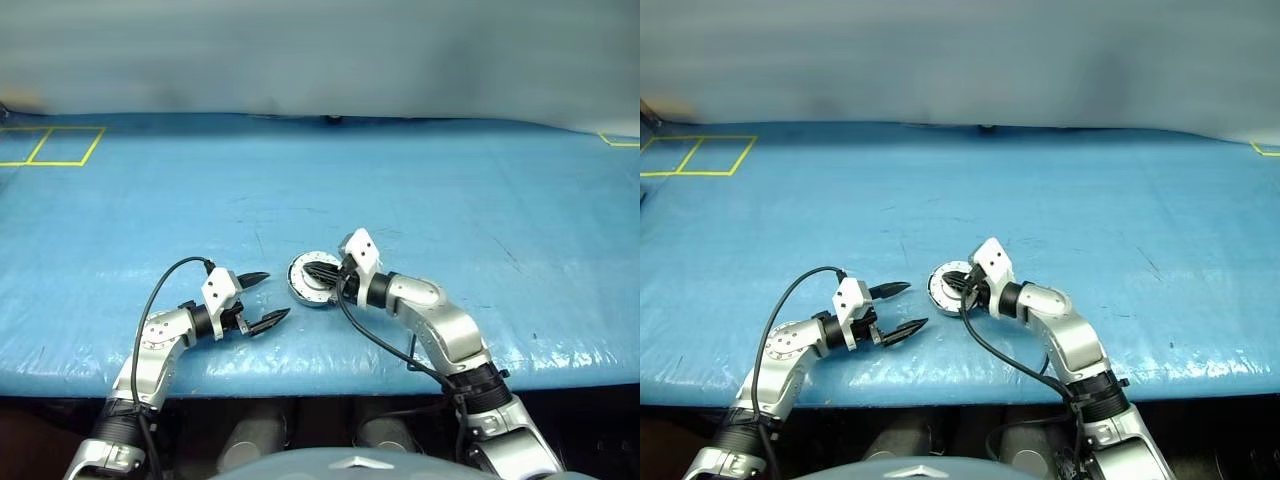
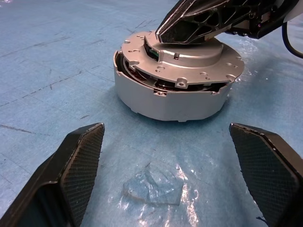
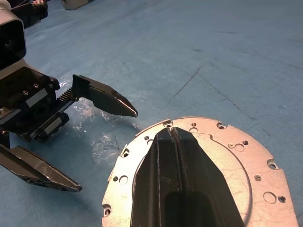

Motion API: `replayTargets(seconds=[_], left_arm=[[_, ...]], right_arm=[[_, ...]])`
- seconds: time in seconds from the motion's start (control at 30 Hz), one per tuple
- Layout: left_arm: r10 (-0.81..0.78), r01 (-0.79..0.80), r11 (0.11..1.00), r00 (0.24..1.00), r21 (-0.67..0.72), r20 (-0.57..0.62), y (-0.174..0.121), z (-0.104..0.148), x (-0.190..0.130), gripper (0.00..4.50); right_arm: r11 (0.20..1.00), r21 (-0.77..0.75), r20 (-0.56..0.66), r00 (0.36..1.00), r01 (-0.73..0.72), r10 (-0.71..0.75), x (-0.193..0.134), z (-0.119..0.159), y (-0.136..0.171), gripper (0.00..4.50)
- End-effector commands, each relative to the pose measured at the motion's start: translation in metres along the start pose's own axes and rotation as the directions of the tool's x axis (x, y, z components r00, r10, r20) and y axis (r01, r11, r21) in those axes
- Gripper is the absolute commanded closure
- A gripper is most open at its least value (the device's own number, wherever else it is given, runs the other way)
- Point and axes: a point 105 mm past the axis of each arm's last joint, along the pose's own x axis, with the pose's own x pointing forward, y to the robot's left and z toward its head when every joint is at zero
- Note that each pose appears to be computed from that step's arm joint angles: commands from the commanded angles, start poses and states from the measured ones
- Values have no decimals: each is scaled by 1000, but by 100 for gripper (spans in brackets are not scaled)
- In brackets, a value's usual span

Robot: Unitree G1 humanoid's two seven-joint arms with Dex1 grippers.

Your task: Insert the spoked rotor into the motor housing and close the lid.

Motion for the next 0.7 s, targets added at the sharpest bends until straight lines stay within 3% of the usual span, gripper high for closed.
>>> replayTargets(seconds=[0.03, 0.17, 0.33, 0.7], left_arm=[[-16, 14, 999, 999, 43, 41, -1, 14, 3, 0], [-13, 11, 999, 999, 49, 47, -1, 15, 5, 0], [-17, 14, 999, 998, 48, 54, -2, 16, 7, 0], [-20, 17, 999, 997, 39, 80, -3, 19, 11, 0]], right_arm=[[1000, 1, 70, 998, -2, 2, -2, 12, 6, 448], [999, -36, 169, 986, 15, -9, -11, 33, 7, 448], [992, -89, 148, 986, 88, -74, -21, 32, -2, 448], [986, -94, 84, 988, 135, -128, -19, 16, -7, 95]])
